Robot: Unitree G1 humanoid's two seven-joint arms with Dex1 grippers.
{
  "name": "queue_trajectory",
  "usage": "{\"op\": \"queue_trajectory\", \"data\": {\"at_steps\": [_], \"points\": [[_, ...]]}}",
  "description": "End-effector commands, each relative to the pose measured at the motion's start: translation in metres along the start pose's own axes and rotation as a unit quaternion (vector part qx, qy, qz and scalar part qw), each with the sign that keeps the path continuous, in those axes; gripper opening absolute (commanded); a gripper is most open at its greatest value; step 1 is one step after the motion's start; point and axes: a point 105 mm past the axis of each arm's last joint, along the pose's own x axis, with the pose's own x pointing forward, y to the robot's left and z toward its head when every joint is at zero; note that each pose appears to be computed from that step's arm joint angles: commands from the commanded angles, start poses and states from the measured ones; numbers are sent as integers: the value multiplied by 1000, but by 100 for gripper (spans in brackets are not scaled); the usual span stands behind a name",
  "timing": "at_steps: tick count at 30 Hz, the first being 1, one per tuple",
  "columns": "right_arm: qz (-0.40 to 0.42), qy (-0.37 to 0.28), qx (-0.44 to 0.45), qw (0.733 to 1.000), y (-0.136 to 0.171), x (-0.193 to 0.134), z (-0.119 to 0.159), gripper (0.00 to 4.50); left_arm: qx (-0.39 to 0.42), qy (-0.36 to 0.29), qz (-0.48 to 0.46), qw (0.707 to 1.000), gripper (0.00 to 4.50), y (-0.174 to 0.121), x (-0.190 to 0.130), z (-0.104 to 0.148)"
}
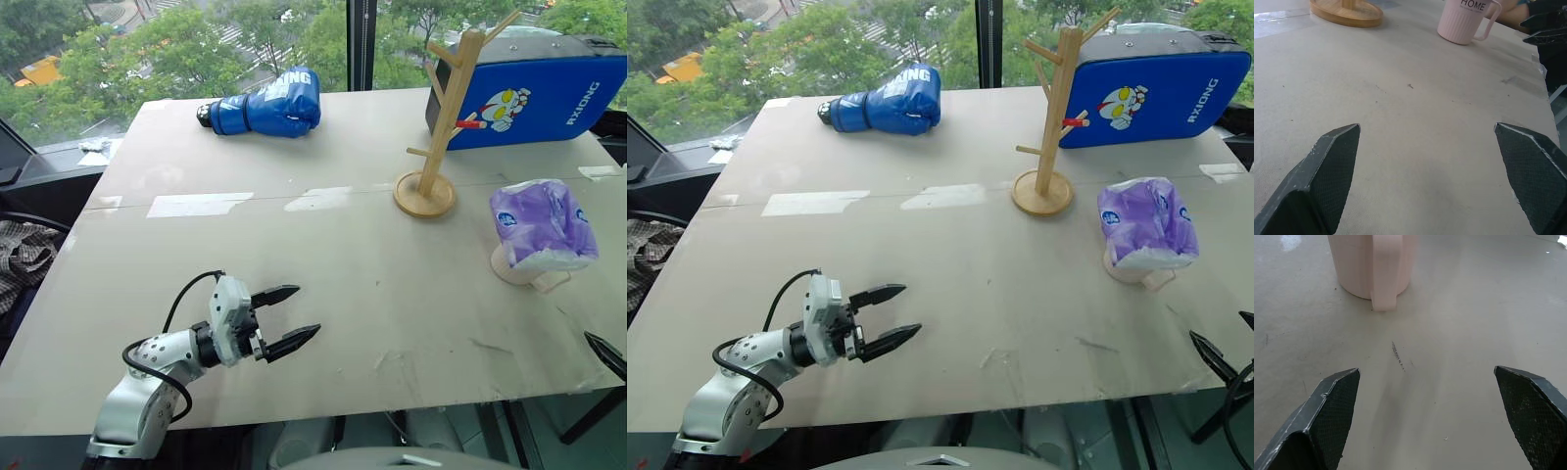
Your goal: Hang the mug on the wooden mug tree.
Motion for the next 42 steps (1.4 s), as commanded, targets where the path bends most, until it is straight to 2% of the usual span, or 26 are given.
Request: {"op": "queue_trajectory", "data": {"at_steps": [1, 4, 6, 8, 11, 16, 19, 22, 26, 32, 33, 35, 38, 41, 42], "points": [[-12, -34, -31, 999, -4, 1, 23, 444, 20, -31, -14, 999, 450, -1, 3, 13], [-19, -80, -58, 995, 6, 9, 58, 444, 49, -61, -51, 996, 450, -5, 13, 33], [35, -97, -47, 994, 24, 9, 79, 444, 76, -67, -82, 992, 450, -10, 19, 47], [38, -116, -72, 990, 29, 9, 99, 444, 94, -75, -112, 986, 450, -17, 26, 59], [51, -116, -119, 985, 42, 8, 117, 444, 117, -74, -156, 978, 450, -27, 32, 70], [33, -112, -191, 975, 50, 10, 136, 444, 110, -80, -175, 975, 450, -35, 34, 77], [38, -90, -247, 964, 57, 17, 136, 444, 108, -77, -180, 975, 450, -41, 31, 72], [39, -61, -329, 941, 58, 29, 129, 444, 102, -77, -188, 974, 450, -46, 26, 66], [43, -56, -380, 922, 59, 45, 125, 444, 98, -76, -191, 974, 450, -53, 21, 62], [24, -52, -383, 922, 45, 66, 121, 444, 95, -90, -199, 971, 450, -68, 14, 63], [21, -53, -384, 922, 43, 67, 122, 392, 93, -95, -198, 971, 450, -71, 13, 64], [21, -55, -388, 920, 42, 68, 123, 320, 89, -98, -199, 971, 450, -75, 12, 65], [20, -60, -382, 922, 43, 70, 123, 164, 87, -99, -199, 971, 450, -81, 11, 65], [18, -69, -368, 927, 44, 69, 126, 27, 87, -100, -198, 971, 450, -84, 12, 66], [19, -71, -365, 928, 44, 68, 127, 7, 87, -100, -198, 971, 450, -85, 12, 66]]}}
